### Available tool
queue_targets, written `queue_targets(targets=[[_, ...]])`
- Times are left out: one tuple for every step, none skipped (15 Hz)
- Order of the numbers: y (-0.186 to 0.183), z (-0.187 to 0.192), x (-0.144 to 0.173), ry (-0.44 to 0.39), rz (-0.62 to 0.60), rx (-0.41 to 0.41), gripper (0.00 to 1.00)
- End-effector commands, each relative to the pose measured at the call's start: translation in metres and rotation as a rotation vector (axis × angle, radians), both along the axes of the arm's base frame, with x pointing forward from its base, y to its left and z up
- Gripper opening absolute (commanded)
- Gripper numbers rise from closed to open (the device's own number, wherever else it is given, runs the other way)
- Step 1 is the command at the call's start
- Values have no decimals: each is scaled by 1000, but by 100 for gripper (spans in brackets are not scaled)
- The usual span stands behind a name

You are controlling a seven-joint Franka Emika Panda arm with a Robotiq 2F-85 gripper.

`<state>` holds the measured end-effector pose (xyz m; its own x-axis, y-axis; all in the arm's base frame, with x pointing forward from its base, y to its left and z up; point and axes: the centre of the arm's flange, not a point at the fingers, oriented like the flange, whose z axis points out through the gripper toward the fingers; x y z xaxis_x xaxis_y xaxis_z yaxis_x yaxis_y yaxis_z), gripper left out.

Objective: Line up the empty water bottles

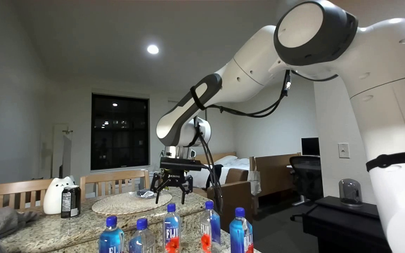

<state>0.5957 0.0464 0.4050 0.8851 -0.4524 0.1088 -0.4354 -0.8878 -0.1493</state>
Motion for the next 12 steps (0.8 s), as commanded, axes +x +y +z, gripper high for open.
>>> queue_targets(targets=[[7,-2,18,11,-64,-27,100],[8,0,19,10,-88,-40,100],[8,0,21,7,-108,-51,100],[8,2,20,1,-136,-62,100],[8,3,21,1,-152,-70,100],[7,2,21,13,-158,-75,100],[7,2,21,20,-163,-78,100],[5,0,21,36,-167,-75,100],[5,-1,21,47,-171,-76,100],[3,-3,21,60,-170,-68,100],[2,-6,21,68,-169,-63,100],[1,-8,22,76,-171,-62,100]])
